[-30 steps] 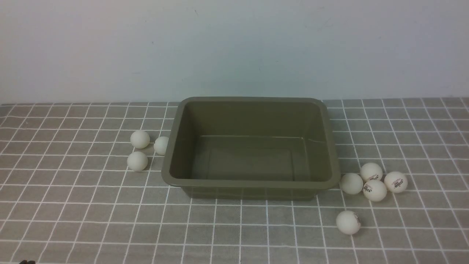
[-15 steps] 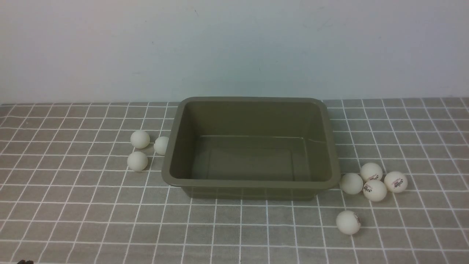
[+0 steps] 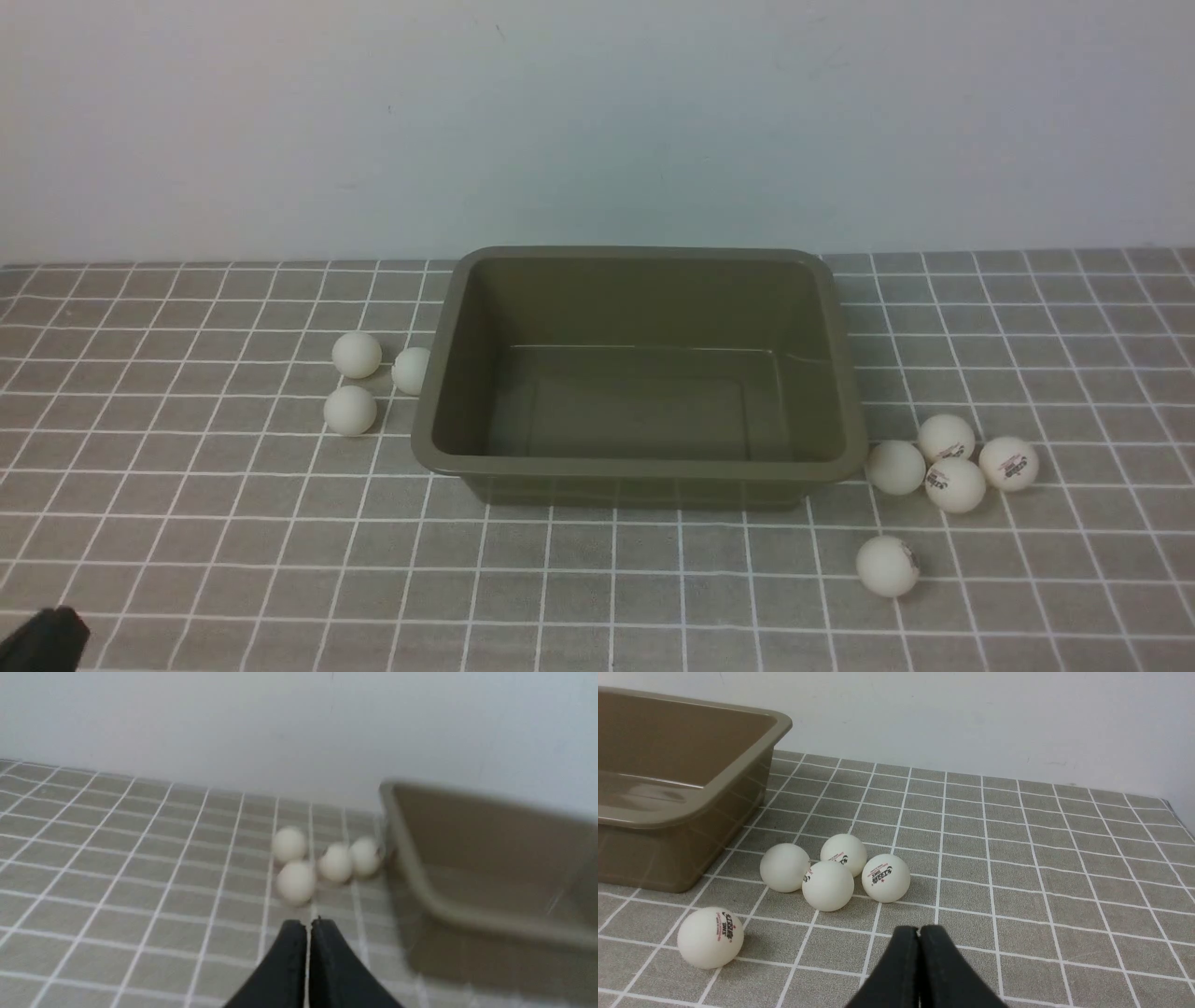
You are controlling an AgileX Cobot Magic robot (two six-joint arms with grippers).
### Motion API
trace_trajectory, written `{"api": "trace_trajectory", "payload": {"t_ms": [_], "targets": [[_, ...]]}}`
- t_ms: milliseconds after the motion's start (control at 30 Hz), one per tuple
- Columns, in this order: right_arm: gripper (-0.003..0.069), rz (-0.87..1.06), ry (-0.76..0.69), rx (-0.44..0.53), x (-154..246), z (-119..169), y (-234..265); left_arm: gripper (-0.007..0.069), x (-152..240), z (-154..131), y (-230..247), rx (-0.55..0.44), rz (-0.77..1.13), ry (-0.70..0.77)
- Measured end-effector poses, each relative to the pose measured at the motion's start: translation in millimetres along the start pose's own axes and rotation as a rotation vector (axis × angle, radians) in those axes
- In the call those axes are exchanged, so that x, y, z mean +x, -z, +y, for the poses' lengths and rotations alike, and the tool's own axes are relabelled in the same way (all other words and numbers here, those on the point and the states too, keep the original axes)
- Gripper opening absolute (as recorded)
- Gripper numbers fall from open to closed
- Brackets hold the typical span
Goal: Put the table tennis balls into the box on the grey coffee tablecloth.
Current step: 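Reach for and grasp a ping pong ball on the table beside the basket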
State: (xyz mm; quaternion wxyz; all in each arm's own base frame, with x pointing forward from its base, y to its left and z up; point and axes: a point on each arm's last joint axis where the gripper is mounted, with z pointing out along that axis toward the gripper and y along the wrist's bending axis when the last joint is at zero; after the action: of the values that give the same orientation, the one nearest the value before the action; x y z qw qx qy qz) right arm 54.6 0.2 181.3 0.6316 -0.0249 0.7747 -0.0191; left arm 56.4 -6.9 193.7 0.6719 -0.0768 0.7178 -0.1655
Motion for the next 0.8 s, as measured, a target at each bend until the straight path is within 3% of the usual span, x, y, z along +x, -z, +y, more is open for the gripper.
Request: {"api": "trace_trajectory", "payload": {"t_ms": [200, 333, 433, 567, 633, 667, 800], "targets": [[-0.0015, -0.029, -0.013, 0.002, -1.5, -0.1, -0.4, -0.0004, -34.5, 0.6, 6.9, 0.000, -0.383, 0.241], [-0.0015, -0.218, -0.308, -0.029, -18.3, -0.4, 1.6, -0.0005, -80.9, -20.2, 17.6, 0.069, -0.426, 0.271], [-0.0015, -0.326, -0.558, -0.051, -27.4, -3.6, 4.2, -0.0004, -112.9, -40.1, 11.7, 0.079, -0.270, 0.197], [-0.0015, -0.419, -0.759, -0.056, -33.9, -9.1, 7.1, -0.0004, -139.6, -60.4, -26.0, 0.032, 0.169, 0.065], [-0.0015, -0.438, -0.797, -0.054, -34.9, -10.5, 7.7, -0.0004, -140.5, -61.4, -58.5, -0.013, 0.419, 0.005], [-0.0015, -0.440, -0.801, -0.053, -35.0, -10.7, 7.8, -0.0004, -142.9, -62.2, -61.2, -0.014, 0.433, -0.003], [-0.0015, -0.386, -0.864, -0.082, -35.2, -7.9, 7.4, -0.0004, -121.9, -48.3, -131.2, -0.081, 0.820, -0.130]]}}
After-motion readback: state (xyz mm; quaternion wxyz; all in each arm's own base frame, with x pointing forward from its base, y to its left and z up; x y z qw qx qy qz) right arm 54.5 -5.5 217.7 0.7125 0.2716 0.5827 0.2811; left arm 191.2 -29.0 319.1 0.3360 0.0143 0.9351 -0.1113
